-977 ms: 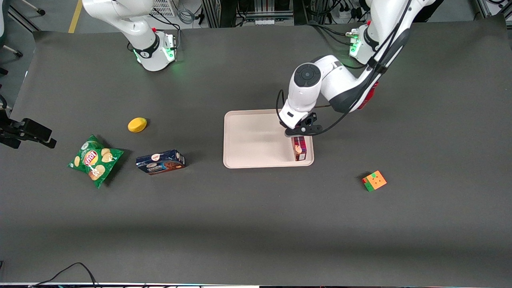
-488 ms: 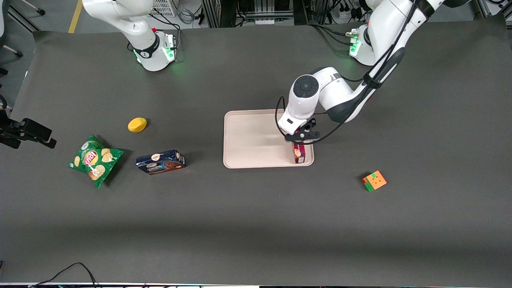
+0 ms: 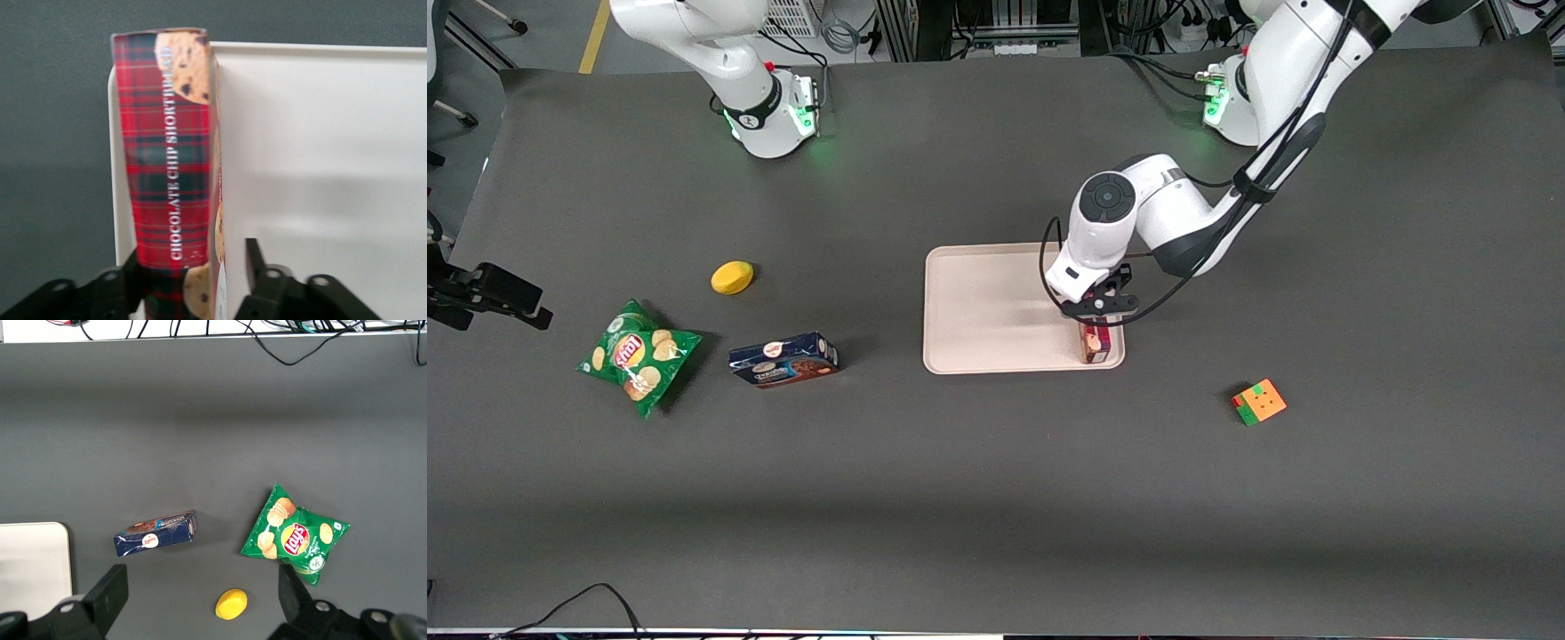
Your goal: Place red cookie box on tray
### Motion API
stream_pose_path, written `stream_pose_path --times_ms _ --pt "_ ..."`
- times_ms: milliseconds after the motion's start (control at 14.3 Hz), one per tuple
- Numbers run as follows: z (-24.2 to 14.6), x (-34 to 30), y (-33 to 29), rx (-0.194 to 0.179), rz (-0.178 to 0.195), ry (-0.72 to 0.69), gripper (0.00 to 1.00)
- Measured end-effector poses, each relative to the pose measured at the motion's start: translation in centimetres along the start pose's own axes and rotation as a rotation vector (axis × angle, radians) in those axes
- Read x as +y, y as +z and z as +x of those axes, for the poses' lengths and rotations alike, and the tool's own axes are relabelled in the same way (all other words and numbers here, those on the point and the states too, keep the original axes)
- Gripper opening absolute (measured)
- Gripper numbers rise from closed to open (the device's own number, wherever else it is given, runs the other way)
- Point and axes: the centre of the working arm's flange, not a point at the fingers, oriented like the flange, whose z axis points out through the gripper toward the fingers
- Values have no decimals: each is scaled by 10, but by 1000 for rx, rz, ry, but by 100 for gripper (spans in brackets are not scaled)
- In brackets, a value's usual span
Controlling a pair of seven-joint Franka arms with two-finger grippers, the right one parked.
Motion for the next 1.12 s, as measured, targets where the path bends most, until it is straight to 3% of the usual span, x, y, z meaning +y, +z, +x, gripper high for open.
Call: stream_pose_path --times_ms 209,279,628,767,907,1116 --pt "1 0 -1 2 -1 -1 97" --pt "1 0 -1 2 -1 -1 100" --pt "10 0 -11 21 -1 -7 100" --pt "30 -4 -36 30 61 8 100" --pt "55 -10 -84 -1 135 37 100" --pt "87 -28 -185 -56 138 79 100"
